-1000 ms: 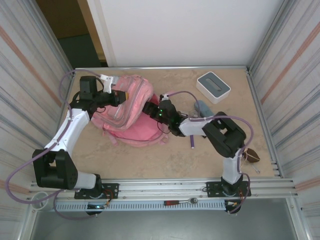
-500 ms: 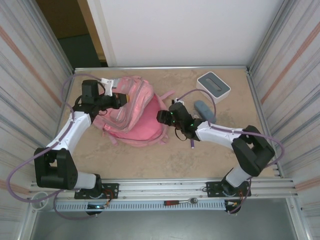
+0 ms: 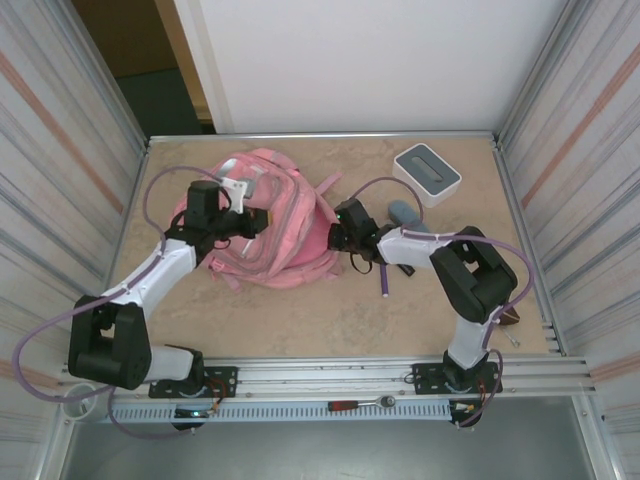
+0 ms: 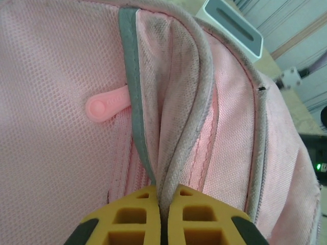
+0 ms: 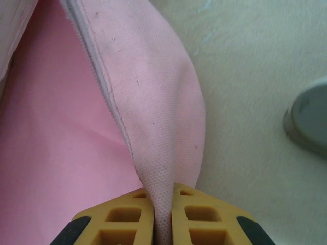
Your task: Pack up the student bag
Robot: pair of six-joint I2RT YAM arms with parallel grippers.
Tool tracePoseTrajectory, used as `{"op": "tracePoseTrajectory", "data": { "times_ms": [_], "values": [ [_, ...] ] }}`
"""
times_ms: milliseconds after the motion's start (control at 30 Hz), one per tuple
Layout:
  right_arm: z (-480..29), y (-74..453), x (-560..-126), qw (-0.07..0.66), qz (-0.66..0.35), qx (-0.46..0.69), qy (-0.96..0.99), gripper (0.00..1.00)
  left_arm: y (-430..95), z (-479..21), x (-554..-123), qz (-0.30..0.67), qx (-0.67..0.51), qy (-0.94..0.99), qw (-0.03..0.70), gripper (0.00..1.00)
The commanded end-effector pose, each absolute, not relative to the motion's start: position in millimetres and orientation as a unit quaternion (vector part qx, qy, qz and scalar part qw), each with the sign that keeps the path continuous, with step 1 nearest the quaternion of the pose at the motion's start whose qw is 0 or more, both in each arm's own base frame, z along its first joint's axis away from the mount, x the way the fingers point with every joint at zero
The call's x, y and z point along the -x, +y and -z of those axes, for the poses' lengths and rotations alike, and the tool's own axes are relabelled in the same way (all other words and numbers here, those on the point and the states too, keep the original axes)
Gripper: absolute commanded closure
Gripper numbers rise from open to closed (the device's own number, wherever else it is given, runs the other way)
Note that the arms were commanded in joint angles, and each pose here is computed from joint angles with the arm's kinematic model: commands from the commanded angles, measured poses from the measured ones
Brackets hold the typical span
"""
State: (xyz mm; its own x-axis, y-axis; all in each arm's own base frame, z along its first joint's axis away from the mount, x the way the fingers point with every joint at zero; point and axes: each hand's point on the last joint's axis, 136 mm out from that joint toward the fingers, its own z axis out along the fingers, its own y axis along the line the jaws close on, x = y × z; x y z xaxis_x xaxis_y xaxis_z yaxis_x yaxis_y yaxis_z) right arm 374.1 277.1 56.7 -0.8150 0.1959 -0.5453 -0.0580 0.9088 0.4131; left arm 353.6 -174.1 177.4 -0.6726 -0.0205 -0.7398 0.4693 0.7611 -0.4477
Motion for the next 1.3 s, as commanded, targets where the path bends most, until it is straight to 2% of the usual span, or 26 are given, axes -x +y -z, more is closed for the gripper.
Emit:
{"op": "tracePoseTrajectory", "data": {
  "times_ms": [0, 133, 267, 333, 400, 567, 700, 800, 1000, 1133, 1267],
  "values": [
    [-79, 273, -408, 0.333, -0.227, -0.033, 0.915, 0.96, -174, -162, -358, 0.285, -0.103, 0.871, 0.386, 1.00],
    [-95, 266, -442, 0.335, -0.266, -0.045, 0.903, 0.97, -195, -155, -370, 0.292, -0.104, 0.872, 0.380, 0.96],
    [-106, 264, -472, 0.328, -0.301, -0.041, 0.894, 0.94, -216, -158, -388, 0.301, -0.117, 0.869, 0.374, 0.87],
    [-113, 265, -485, 0.313, -0.324, -0.034, 0.892, 0.90, -221, -163, -394, 0.300, -0.128, 0.868, 0.374, 0.73],
    [-121, 265, -493, 0.302, -0.341, -0.024, 0.890, 0.84, -217, -171, -396, 0.284, -0.134, 0.867, 0.387, 0.64],
    [-140, 252, -496, 0.298, -0.339, -0.003, 0.892, 0.70, -182, -207, -388, 0.196, -0.151, 0.848, 0.468, 0.52],
    [-151, 237, -480, 0.303, -0.309, 0.007, 0.902, 0.56, -145, -238, -372, 0.118, -0.150, 0.825, 0.532, 0.33],
    [-151, 238, -456, 0.296, -0.302, 0.015, 0.906, 0.49, -116, -257, -361, 0.066, -0.131, 0.805, 0.575, 0.20],
    [-138, 275, -390, 0.264, -0.301, 0.070, 0.914, 0.40, -84, -281, -347, 0.019, -0.126, 0.769, 0.627, 0.12],
    [-123, 318, -354, 0.224, -0.320, 0.122, 0.912, 0.39, -74, -273, -348, 0.006, -0.145, 0.766, 0.626, 0.12],
    [-96, 327, -347, 0.194, -0.308, 0.128, 0.923, 0.41, -77, -250, -348, -0.010, -0.194, 0.775, 0.602, 0.12]
  ]
}}
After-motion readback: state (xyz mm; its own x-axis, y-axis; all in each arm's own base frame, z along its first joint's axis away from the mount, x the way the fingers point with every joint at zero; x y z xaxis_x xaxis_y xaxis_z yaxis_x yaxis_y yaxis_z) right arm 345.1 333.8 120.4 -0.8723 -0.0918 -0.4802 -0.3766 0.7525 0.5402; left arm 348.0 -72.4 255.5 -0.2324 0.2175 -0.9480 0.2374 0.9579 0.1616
